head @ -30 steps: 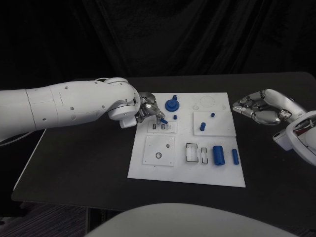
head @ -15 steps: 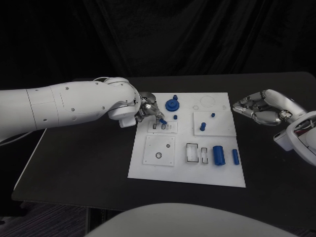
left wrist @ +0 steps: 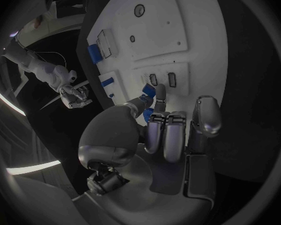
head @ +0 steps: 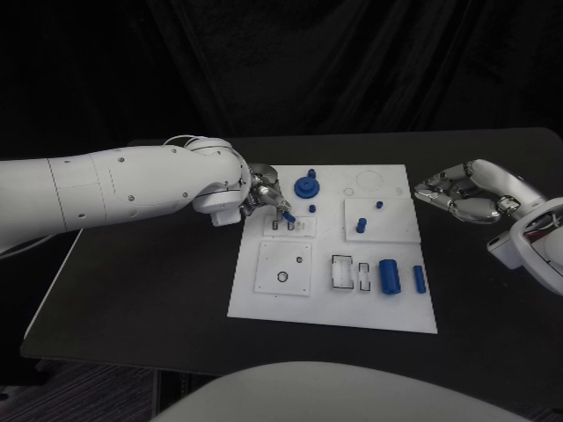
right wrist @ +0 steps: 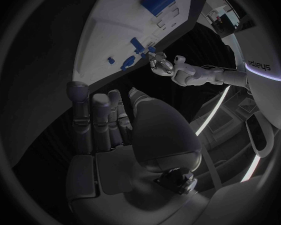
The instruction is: Assemble the parts on the task board
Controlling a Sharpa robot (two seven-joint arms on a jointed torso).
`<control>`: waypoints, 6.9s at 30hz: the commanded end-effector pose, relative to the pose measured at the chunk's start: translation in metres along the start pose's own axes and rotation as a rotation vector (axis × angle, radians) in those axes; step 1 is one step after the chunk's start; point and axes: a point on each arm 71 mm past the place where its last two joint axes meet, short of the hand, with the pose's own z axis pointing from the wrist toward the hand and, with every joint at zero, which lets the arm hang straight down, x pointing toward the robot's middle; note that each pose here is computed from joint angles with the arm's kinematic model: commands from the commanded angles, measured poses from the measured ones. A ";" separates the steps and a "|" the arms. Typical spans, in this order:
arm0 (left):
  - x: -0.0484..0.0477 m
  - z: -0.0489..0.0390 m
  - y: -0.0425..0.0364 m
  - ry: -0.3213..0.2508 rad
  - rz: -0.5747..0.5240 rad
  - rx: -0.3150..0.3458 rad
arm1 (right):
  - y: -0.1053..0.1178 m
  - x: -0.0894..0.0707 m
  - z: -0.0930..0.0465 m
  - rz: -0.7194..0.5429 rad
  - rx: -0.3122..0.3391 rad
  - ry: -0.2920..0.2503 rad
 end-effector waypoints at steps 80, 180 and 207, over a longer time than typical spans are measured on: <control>-0.0114 -0.0466 0.0327 -0.250 -0.190 0.386 | 0.096 0.048 0.047 -0.366 -0.153 0.045; 0.0149 -0.0347 0.0559 -0.233 -0.272 0.381 | 0.158 0.177 0.103 -0.419 -0.305 0.067; 0.0301 -0.0358 0.0513 -0.129 -0.336 0.500 | 0.154 0.155 0.082 -0.338 -0.408 -0.103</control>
